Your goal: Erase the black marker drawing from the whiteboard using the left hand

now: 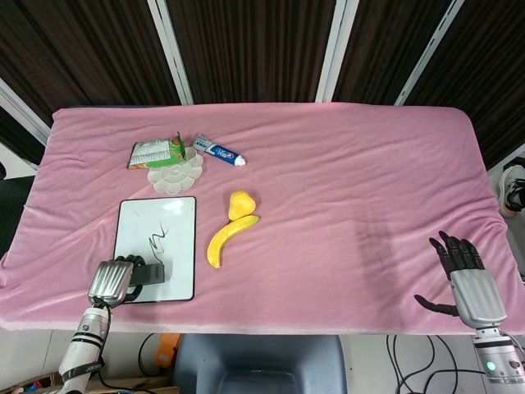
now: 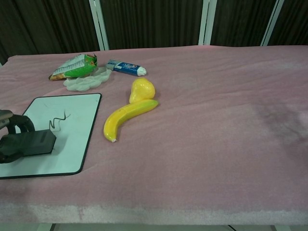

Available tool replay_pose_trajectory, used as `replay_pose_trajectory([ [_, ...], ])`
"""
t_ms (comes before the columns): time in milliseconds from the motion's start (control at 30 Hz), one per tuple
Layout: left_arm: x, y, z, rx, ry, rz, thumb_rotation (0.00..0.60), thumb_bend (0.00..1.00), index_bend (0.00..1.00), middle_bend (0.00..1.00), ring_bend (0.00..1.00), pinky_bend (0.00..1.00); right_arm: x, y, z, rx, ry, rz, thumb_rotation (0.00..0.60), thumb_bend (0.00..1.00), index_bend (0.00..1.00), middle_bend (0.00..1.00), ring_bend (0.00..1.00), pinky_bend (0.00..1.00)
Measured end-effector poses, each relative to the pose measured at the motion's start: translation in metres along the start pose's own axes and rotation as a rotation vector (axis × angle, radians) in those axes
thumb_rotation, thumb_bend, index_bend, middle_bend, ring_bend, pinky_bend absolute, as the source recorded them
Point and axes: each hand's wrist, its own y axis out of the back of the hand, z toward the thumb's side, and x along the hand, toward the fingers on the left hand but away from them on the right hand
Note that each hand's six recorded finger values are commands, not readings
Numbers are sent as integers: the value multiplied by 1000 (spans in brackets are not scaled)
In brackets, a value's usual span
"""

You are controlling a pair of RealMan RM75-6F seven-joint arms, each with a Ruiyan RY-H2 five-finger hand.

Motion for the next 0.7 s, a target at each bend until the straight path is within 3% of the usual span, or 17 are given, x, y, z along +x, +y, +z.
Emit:
replay_pose_trajectory([
  [700,31,0,17,83,67,-49,600,697,670,771,612,549,-1,2,-2,-3,-8,-7,600,271,0,0,0,0],
])
